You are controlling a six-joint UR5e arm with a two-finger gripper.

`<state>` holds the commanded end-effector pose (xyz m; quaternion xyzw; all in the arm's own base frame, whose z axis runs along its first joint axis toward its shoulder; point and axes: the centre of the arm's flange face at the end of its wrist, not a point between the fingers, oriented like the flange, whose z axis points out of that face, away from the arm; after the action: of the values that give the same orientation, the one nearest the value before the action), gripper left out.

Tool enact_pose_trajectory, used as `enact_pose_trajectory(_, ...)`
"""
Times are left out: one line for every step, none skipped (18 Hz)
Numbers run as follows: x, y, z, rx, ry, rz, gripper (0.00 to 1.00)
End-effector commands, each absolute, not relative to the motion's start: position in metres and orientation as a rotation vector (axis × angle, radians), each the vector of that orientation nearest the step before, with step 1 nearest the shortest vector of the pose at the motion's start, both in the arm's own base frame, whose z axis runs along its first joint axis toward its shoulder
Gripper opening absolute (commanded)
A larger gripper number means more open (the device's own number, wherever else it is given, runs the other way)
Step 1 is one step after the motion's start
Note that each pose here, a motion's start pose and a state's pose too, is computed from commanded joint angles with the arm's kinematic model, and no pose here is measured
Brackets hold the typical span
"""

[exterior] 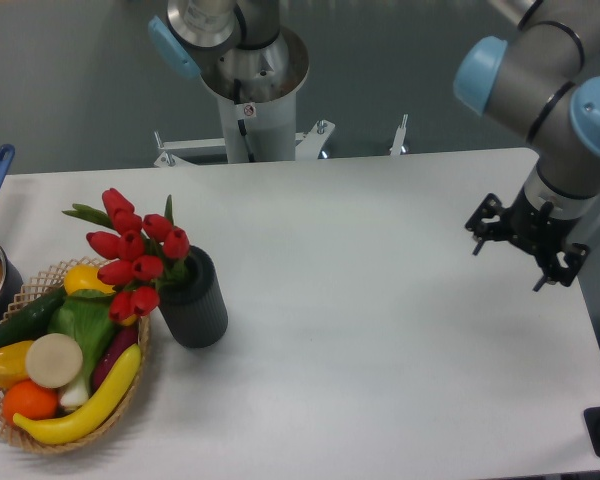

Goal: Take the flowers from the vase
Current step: 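Move the open gripper across the table toward the red tulips in the black vase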

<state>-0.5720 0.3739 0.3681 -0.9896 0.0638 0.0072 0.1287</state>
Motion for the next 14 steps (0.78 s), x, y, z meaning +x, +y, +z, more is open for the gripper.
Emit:
enact_pose_trajectory(-0.567,0.375,0.361,-2.854,0.186,-0.007,1.0)
enact_pose_trajectory(-0.559,0.375,0.365,-2.826,0.188,-0.019,1.0)
enact_pose_trajectory(-0.549,0.375,0.365,-2.803,0.19,-0.042,1.0)
enact_pose_trajectory(-0.538,0.375,0.361,-2.773,0.197,-0.068,1.0)
enact_pose_trajectory(-0.526,0.38,0.366,-2.726,0.232,-0.075,1.0)
enact_pose_trajectory(-0.517,0.382,0.371,-2.67,0.276,-0.077,1.0)
enact_pose_trajectory(-0.507,0.384,0.375,-2.628,0.302,-0.087,1.0)
enact_pose_trajectory(-0.495,0.381,0.378,-2.598,0.303,-0.099,1.0)
enact_pose_trajectory(-0.482,0.38,0.377,-2.562,0.298,-0.118,1.0)
enact_pose_trajectory(-0.473,0.382,0.382,-2.514,0.305,-0.106,1.0)
enact_pose_trajectory(-0.462,0.382,0.384,-2.469,0.314,-0.092,1.0)
enact_pose_trajectory(-0.452,0.38,0.383,-2.437,0.316,-0.081,1.0)
enact_pose_trajectory(-0.439,0.377,0.382,-2.414,0.323,-0.071,1.0)
enact_pose_trajectory(-0.425,0.375,0.38,-2.393,0.328,-0.071,1.0)
